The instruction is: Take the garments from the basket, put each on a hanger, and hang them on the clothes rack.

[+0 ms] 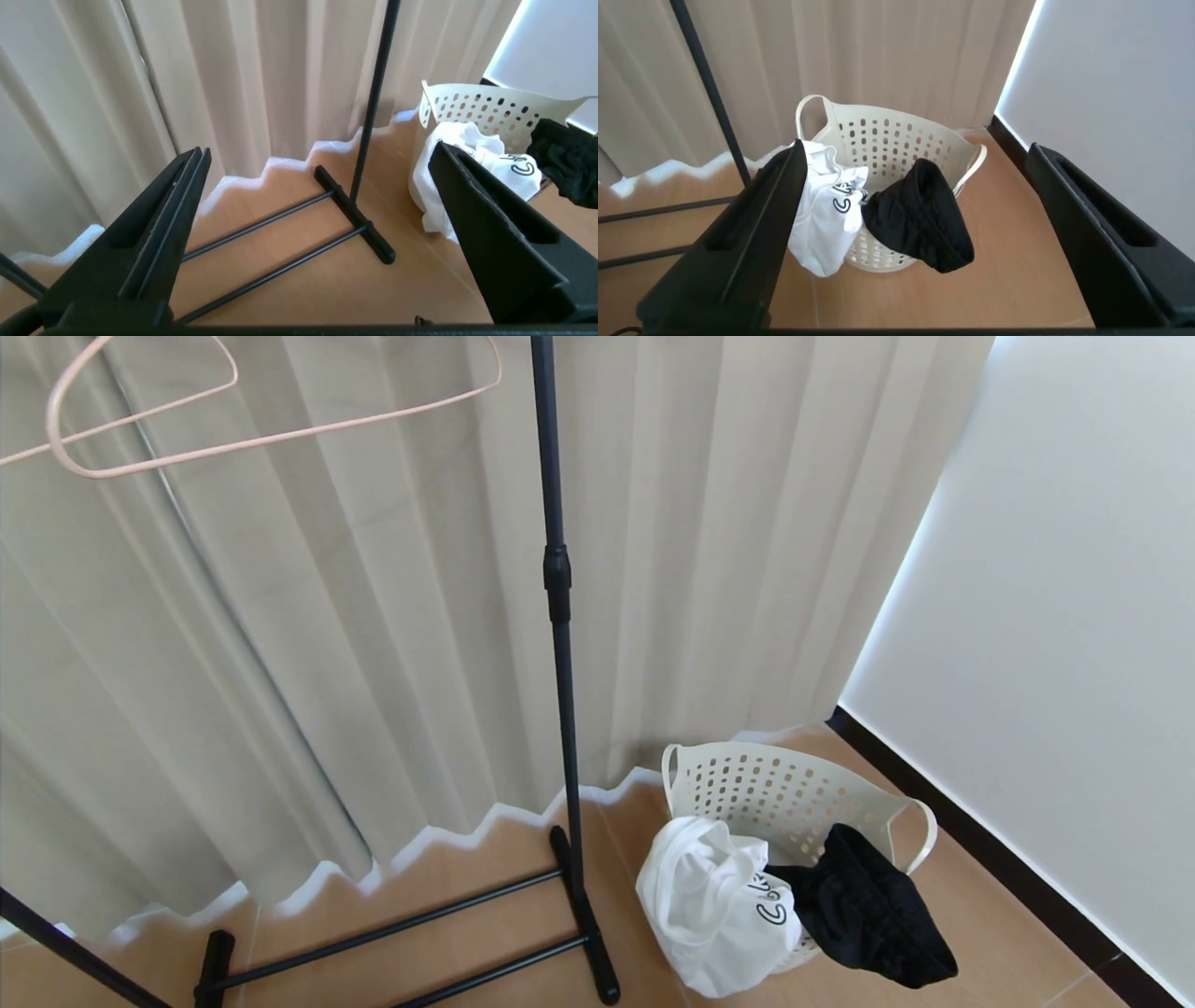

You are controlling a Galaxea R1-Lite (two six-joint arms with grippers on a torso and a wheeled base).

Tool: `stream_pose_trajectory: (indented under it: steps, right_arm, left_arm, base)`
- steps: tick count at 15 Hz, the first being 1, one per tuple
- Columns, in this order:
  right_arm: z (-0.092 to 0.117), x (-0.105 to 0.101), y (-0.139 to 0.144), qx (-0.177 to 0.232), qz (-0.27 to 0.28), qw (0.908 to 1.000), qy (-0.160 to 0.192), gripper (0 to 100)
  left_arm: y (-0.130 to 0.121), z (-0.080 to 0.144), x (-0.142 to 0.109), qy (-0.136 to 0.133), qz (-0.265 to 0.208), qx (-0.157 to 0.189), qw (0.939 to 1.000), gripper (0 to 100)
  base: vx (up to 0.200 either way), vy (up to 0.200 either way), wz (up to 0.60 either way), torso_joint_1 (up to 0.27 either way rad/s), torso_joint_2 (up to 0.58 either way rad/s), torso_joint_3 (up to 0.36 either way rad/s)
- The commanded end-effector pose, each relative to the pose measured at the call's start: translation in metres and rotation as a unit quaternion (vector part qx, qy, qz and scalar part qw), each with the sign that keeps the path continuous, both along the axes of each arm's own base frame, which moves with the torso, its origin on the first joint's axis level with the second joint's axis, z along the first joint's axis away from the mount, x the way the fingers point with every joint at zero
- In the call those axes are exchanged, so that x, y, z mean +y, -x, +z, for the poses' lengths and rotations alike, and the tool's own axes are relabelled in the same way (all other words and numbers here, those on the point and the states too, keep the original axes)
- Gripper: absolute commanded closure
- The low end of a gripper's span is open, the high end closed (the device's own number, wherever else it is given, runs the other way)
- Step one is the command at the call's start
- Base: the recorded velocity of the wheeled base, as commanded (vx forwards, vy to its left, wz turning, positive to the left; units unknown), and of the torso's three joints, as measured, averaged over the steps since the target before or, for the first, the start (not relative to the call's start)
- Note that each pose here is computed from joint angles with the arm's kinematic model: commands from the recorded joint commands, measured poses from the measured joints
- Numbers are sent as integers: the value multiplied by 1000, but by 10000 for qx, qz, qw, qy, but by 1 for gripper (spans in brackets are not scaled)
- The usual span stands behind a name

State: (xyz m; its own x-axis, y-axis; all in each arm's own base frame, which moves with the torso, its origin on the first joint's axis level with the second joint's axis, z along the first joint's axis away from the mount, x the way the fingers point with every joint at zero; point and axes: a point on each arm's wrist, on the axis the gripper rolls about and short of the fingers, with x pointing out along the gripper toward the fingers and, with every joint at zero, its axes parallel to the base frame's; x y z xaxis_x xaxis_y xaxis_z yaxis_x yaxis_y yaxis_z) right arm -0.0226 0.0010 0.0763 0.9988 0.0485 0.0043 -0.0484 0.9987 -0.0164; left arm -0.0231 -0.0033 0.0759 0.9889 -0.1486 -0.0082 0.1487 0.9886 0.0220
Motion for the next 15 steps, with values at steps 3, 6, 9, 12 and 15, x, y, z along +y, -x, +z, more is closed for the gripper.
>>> stream_pose_trajectory:
  steps: [3,6,9,12,15]
  right_arm:
    - [0,0,0,6,-5,10000,-4,0]
    - [0,0,0,6,3,10000,-4,0]
    - [0,0,0,-2,3,10000,-4,0]
    - [0,0,0,6,3,10000,-4,0]
    - [0,0,0,-2,3,10000,-4,0]
  left_arm:
    - [0,0,0,1,2,-3,10000,0]
    - [0,0,0,1,2,-3,10000,0]
    - [0,0,0,1,2,-3,10000,0]
    - [0,0,0,1,2,-3,10000,0]
    - [0,0,0,1,2,-3,10000,0]
  base:
    - [0,0,0,4,4,-188]
    - [0,0,0,2,2,-199]
    - [0,0,0,2,2,-202]
    - [0,0,0,2,4,-193]
    - [0,0,0,2,4,-199]
